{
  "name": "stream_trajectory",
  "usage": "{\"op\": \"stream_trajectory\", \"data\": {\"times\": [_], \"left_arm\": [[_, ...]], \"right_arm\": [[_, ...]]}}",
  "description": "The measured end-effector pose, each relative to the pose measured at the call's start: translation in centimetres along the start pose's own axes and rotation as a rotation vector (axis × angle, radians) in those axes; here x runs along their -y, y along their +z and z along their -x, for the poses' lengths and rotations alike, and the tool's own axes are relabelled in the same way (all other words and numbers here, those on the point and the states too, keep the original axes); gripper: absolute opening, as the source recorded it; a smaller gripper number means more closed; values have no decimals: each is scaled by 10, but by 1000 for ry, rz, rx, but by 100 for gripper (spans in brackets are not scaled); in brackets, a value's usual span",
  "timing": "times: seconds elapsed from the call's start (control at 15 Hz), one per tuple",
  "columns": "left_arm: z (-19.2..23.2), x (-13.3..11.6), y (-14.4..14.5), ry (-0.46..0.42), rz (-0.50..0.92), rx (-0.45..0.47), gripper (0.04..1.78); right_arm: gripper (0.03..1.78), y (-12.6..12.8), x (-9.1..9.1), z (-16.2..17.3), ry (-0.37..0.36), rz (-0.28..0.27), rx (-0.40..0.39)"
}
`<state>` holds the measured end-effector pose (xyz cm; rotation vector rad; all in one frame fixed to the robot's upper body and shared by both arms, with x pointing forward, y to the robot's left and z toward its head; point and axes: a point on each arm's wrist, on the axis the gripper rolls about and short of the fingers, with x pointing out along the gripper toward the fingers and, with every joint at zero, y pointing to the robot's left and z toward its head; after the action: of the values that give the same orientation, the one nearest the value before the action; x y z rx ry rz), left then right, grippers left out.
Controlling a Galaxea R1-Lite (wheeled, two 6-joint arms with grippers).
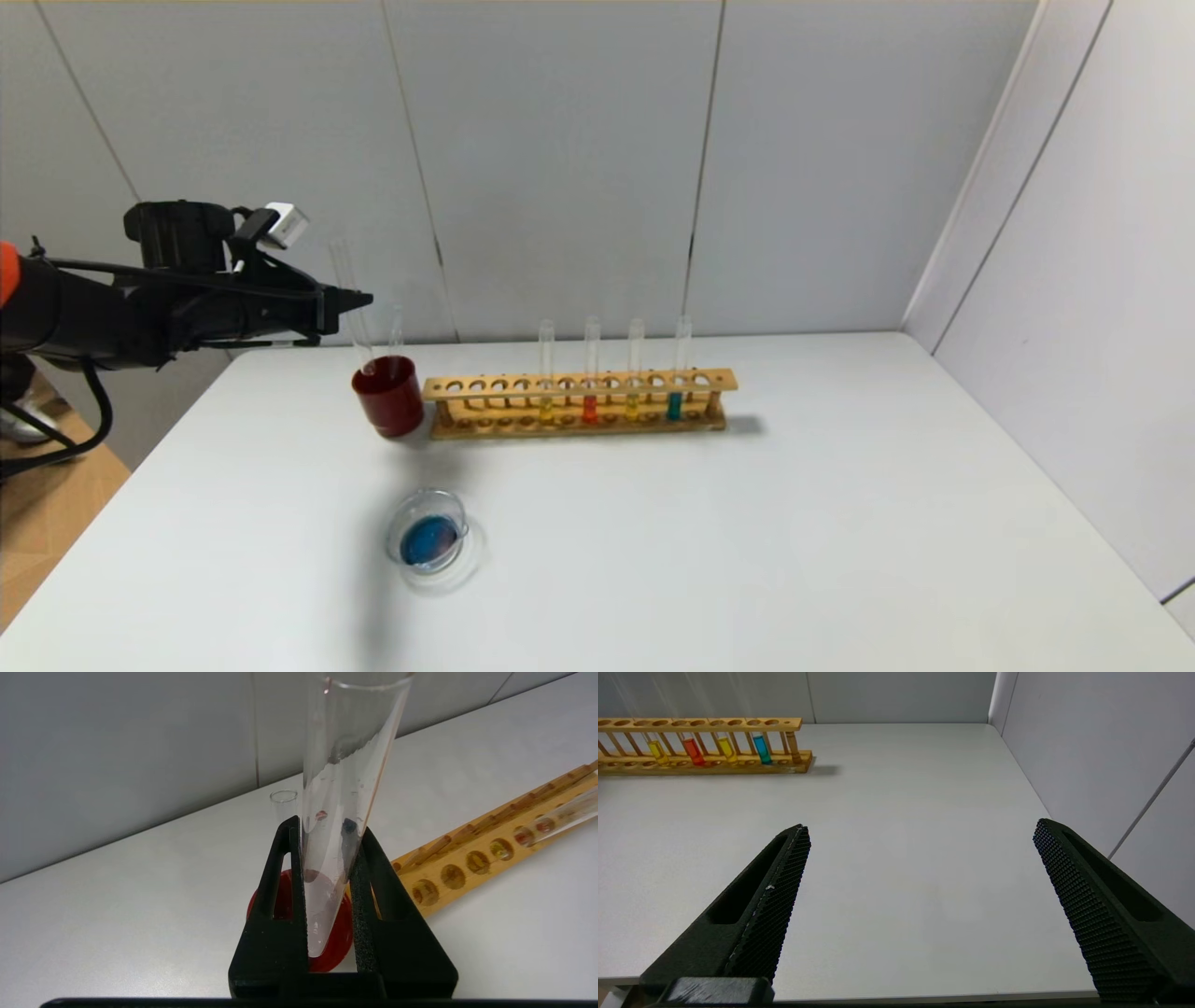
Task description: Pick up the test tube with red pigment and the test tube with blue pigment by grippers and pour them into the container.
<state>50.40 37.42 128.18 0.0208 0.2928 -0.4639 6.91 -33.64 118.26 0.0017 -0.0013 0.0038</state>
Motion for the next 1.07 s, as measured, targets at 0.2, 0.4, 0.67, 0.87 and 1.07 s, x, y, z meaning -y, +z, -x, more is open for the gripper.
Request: {"op": "stream_trajectory", "data": {"times": [0.2,0.4,0.67,0.87,1.07], "left_arm": [[-8,-3,-12,-7,13,-26,31],[-12,-4,-19,-9,24,-42,34],[-15,-5,-25,-12,32,-57,68],[-15,-4,-28,-14,-10,-67,119],[-10,-1,-25,-14,-42,-62,158]], "right_arm": [[175,0,0,0,0,0,0],[175,0,0,0,0,0,0],[175,0,0,0,0,0,0],[175,0,0,0,0,0,0],[175,0,0,0,0,0,0]]}}
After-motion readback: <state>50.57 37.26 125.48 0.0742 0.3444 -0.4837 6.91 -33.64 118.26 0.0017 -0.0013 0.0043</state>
